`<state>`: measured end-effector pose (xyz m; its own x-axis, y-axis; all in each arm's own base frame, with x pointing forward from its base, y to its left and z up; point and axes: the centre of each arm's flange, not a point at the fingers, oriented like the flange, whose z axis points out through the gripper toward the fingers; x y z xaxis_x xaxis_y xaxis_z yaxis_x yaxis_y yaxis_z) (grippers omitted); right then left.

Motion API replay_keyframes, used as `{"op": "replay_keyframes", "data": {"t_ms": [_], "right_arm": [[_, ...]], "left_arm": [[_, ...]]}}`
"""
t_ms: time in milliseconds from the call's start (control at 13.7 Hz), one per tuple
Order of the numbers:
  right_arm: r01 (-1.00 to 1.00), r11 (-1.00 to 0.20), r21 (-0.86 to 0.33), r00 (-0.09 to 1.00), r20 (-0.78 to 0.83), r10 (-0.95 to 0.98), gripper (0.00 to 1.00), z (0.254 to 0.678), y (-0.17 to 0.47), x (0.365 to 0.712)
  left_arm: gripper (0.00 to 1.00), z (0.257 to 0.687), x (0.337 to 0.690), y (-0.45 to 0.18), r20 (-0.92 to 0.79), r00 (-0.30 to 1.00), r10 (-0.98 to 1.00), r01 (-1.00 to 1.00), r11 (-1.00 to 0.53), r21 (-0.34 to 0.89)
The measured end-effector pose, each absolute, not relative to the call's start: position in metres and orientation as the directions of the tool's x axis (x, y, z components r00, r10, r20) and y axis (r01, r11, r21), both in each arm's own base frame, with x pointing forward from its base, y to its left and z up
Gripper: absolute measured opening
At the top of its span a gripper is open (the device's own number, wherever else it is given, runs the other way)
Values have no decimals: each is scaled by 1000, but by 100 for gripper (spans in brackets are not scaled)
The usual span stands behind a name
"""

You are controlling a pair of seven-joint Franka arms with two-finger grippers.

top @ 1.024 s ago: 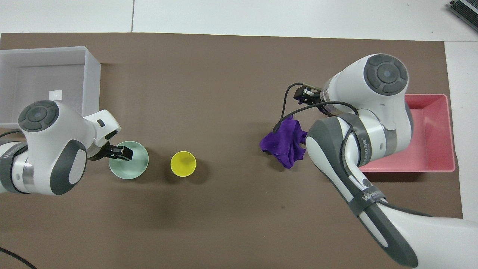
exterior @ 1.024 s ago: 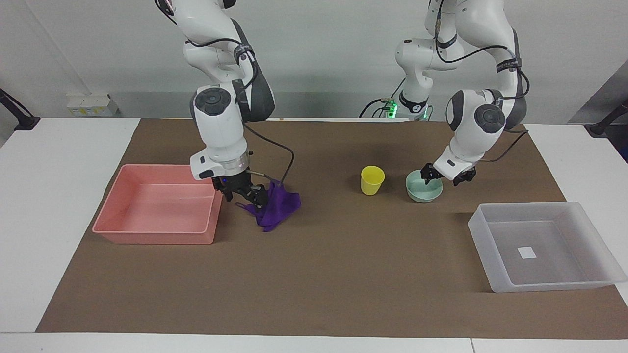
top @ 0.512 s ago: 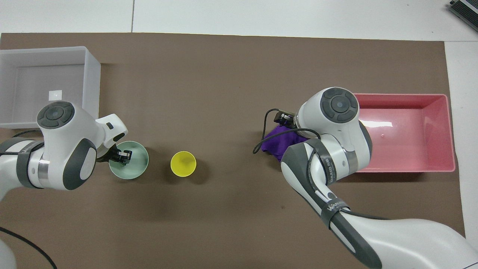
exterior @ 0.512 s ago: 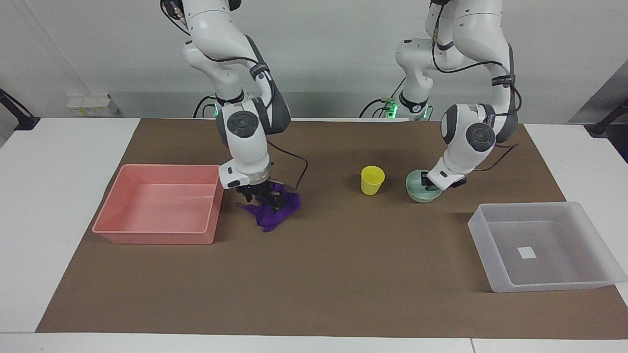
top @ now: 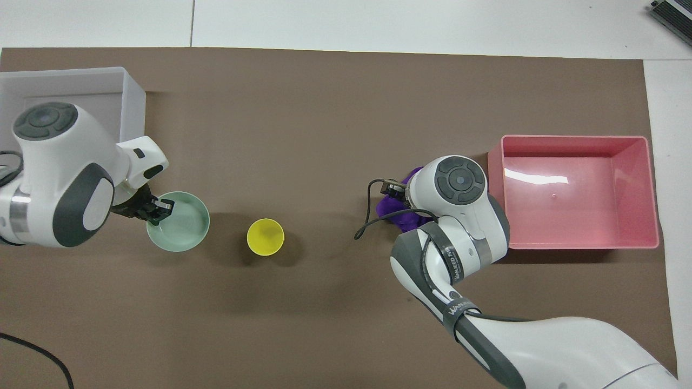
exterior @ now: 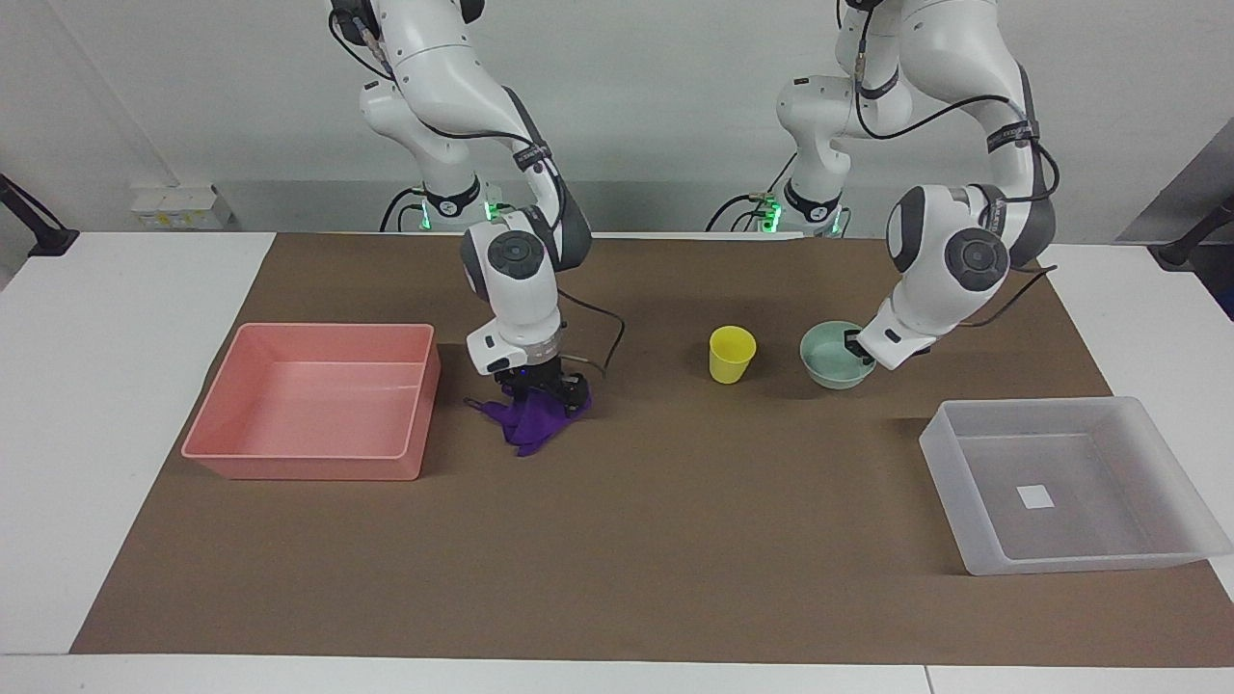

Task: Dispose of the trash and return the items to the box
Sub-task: 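Carry the bowl into the clear bin while the right gripper carries the cloth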

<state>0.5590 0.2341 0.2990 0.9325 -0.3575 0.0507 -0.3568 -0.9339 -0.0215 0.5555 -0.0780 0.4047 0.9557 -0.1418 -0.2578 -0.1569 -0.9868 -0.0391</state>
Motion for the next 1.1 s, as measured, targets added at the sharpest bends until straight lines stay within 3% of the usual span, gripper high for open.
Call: {"op": "replay_keyframes", "data": {"t_ms": [146, 366, 732, 1098], "right_arm": [[-354, -935, -10, 934, 44, -354, 100, 294, 232, 555], [-340, -940, 4, 939, 51, -339, 66, 292, 231, 553], [-372, -928, -5, 926, 71, -371, 11, 302, 229, 555], [-420, -906, -54, 895, 142, -424, 9, 377, 201, 562]], "left_arm": [[3, 460, 570, -74, -229, 963, -139, -153, -987, -43], [3, 512, 591, -38, -143, 984, -109, -117, -992, -49], [3, 502, 650, 47, -29, 999, -28, -29, -998, -59], [3, 464, 676, 93, 33, 999, -4, -2, -998, -69]]}}
